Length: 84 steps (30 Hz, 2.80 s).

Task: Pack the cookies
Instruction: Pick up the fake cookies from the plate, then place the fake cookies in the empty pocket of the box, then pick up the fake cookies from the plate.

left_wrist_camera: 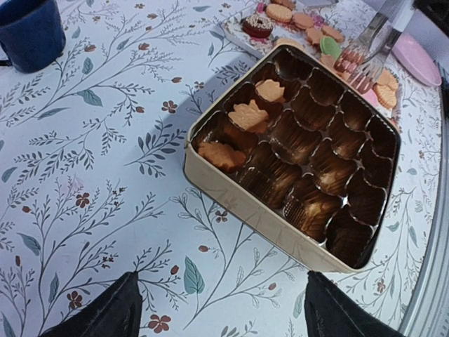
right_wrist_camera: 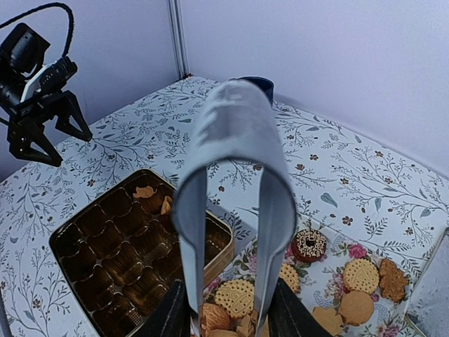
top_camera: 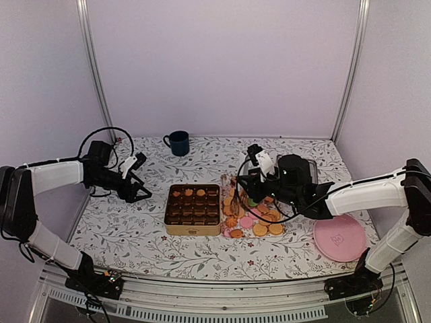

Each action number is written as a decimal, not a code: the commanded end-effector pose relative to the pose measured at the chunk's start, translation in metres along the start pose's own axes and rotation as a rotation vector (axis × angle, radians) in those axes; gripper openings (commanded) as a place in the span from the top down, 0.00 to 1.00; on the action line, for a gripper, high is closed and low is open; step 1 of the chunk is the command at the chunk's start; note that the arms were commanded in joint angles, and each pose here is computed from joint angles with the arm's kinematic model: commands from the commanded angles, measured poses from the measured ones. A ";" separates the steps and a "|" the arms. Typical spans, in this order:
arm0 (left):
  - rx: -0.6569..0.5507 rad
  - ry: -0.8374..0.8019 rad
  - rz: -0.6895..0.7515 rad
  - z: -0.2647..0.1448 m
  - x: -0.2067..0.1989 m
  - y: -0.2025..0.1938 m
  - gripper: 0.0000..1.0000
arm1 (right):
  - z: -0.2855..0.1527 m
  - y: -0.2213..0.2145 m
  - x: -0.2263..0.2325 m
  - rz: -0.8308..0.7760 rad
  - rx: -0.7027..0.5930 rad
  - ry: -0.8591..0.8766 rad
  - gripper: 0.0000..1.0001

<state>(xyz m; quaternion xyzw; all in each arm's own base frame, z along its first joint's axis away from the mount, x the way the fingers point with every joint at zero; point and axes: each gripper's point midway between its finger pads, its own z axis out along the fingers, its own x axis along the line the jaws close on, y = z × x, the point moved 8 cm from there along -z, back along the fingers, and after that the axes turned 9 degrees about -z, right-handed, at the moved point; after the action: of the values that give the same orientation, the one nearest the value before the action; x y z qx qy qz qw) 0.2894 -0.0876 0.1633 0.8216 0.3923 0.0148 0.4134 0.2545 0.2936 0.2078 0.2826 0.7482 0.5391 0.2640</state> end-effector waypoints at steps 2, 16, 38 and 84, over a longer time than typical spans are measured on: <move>-0.032 0.007 0.029 -0.009 -0.001 0.010 0.20 | 0.000 0.002 -0.002 0.029 -0.032 0.001 0.65; -0.031 0.014 0.032 -0.009 -0.001 0.009 0.20 | -0.025 0.044 -0.005 0.046 -0.135 0.020 0.96; -0.035 0.020 0.039 -0.011 -0.003 0.009 0.20 | 0.057 0.120 0.005 -0.148 -0.208 0.054 0.96; -0.037 0.018 0.042 -0.012 -0.002 0.011 0.20 | -0.039 0.067 -0.012 -0.065 -0.078 -0.013 0.64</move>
<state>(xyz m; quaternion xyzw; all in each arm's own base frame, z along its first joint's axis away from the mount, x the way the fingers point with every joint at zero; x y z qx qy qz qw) 0.2883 -0.0869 0.1695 0.8240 0.3833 0.0291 0.4162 0.2586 0.3019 0.2853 0.2163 0.7420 0.5592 0.2999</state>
